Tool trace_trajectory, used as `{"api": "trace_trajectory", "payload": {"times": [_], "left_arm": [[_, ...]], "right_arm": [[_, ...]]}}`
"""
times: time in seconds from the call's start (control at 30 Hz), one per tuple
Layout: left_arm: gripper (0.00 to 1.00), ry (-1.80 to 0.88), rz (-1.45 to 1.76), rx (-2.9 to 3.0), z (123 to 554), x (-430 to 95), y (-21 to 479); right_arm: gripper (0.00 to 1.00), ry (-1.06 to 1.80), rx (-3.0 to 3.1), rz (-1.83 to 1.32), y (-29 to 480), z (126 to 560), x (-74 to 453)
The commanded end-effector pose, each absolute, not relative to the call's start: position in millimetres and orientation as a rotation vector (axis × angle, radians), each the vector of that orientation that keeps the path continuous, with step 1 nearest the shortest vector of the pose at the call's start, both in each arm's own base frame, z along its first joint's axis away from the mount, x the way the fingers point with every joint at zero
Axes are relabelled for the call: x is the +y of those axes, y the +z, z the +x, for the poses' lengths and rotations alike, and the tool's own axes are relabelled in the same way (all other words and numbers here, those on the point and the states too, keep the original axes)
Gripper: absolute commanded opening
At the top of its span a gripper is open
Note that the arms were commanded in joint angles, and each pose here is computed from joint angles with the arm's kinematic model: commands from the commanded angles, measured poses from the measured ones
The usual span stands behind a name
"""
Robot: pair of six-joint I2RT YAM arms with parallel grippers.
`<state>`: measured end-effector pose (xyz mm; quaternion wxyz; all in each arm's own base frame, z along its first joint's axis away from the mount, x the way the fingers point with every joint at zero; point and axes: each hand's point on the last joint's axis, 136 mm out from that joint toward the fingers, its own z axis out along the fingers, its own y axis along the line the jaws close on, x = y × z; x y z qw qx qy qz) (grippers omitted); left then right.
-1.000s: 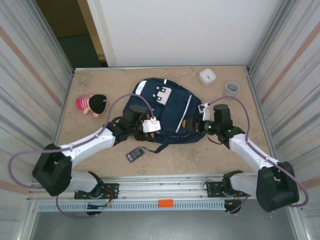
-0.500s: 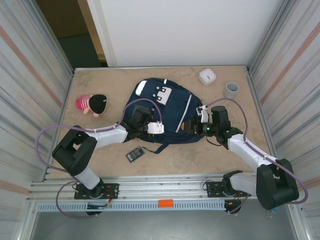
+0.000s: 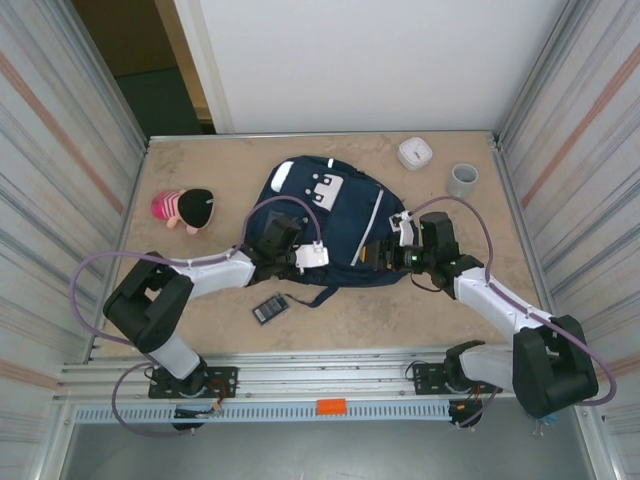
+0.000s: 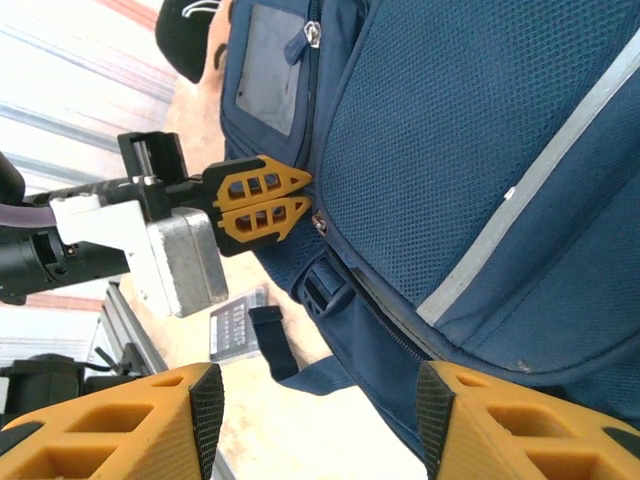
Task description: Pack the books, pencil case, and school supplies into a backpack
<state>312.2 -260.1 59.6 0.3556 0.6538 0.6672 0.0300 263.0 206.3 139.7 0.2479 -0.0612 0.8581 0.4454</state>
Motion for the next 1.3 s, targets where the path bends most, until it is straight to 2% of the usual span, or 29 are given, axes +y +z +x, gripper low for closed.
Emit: {"api": "trace_trajectory", "payload": {"times": [0.0,0.3,0.93,1.17,1.27], "left_arm": [[0.00,-0.102,1.633,1.755,287.5,-273.5,70.4],[0.00,-0.255,1.472,1.656,272.9,-289.1,96.2],[0.00,-0.346,1.444,1.618,264.7,-299.4,94.3],[0.00,-0.336,1.479,1.623,263.2,-302.8,87.9],[0.00,-0.338,1.484,1.618,263.4,-306.2,87.4]], "right_arm": [[0.56,1.271,2.349,-0.181,140.5,248.8,215.2],[0.56,1.448,2.429,-0.049,118.9,234.4,243.4],[0.54,1.403,2.502,-0.116,93.5,265.3,270.1],[0.55,1.219,2.525,-0.063,78.9,281.9,262.2],[0.53,1.301,2.498,-0.080,82.9,283.1,272.0]]}}
